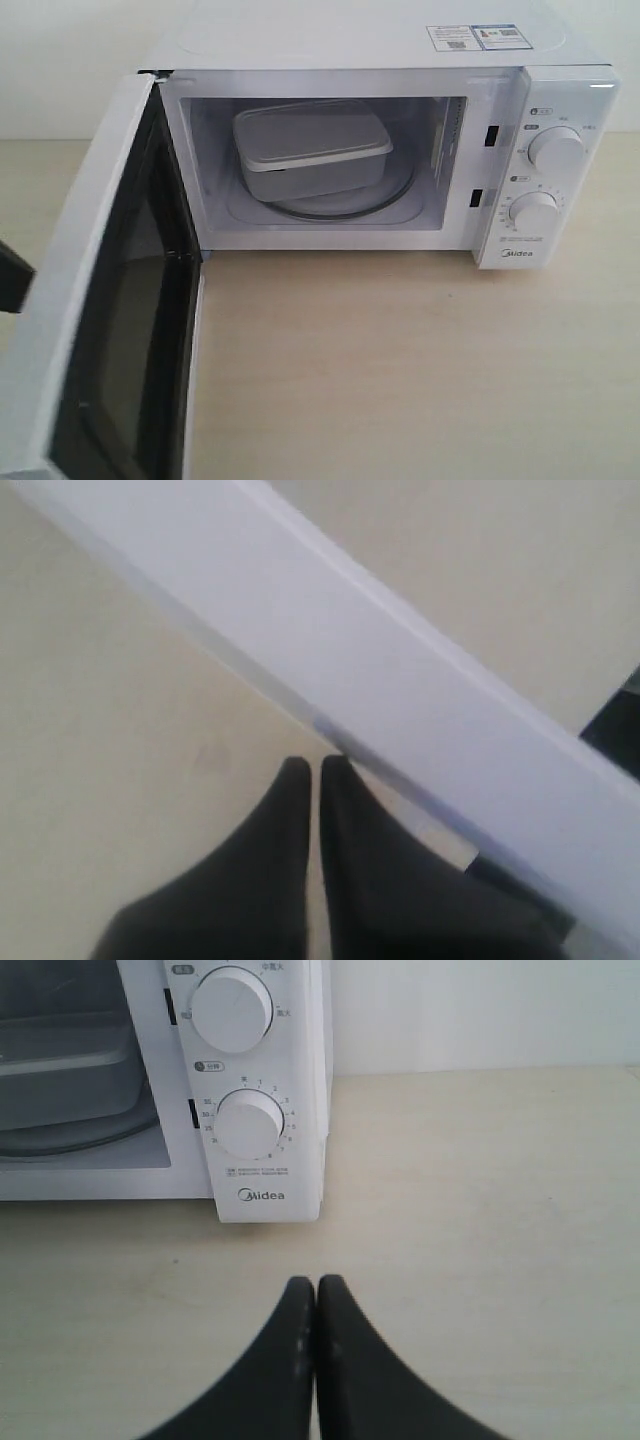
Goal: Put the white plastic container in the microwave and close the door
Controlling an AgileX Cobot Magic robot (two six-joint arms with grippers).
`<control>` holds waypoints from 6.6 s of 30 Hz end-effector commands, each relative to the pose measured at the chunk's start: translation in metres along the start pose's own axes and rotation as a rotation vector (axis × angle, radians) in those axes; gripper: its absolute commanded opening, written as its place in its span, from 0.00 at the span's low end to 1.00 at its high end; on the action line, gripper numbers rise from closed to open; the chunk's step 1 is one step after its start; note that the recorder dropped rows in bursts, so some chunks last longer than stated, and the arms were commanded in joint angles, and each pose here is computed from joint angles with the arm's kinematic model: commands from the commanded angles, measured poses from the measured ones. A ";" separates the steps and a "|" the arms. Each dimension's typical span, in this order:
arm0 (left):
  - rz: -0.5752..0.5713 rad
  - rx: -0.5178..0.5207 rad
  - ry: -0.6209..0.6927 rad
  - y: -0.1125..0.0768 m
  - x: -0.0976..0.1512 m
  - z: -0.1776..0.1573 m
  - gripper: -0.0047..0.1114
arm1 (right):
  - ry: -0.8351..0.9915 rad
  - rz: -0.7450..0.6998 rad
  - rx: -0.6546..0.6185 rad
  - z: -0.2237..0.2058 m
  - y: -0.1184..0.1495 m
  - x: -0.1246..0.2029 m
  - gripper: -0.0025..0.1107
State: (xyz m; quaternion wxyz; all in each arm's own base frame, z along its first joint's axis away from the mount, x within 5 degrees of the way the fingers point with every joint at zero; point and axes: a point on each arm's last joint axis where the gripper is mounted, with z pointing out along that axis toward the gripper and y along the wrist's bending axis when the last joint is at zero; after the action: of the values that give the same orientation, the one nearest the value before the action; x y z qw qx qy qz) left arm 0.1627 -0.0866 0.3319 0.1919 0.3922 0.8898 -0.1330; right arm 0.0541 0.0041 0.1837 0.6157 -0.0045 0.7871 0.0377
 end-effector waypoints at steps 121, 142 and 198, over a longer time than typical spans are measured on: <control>0.112 0.204 -0.520 -0.046 -0.032 -0.030 0.08 | 0.024 0.094 -0.360 0.095 0.154 -0.118 0.02; 0.107 0.195 -0.527 -0.044 -0.033 -0.030 0.08 | -0.129 0.044 -0.054 0.135 0.179 -0.075 0.02; 0.103 0.190 -0.537 -0.044 -0.033 -0.030 0.08 | -0.012 -0.020 0.010 0.182 0.156 -0.124 0.02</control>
State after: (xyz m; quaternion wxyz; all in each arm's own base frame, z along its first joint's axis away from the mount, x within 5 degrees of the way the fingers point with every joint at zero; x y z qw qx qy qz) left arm 0.1447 -0.1250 0.3775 0.3878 0.4074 0.7701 -0.3009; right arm 0.2576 0.1734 0.2571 0.6277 0.0030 0.7776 0.0370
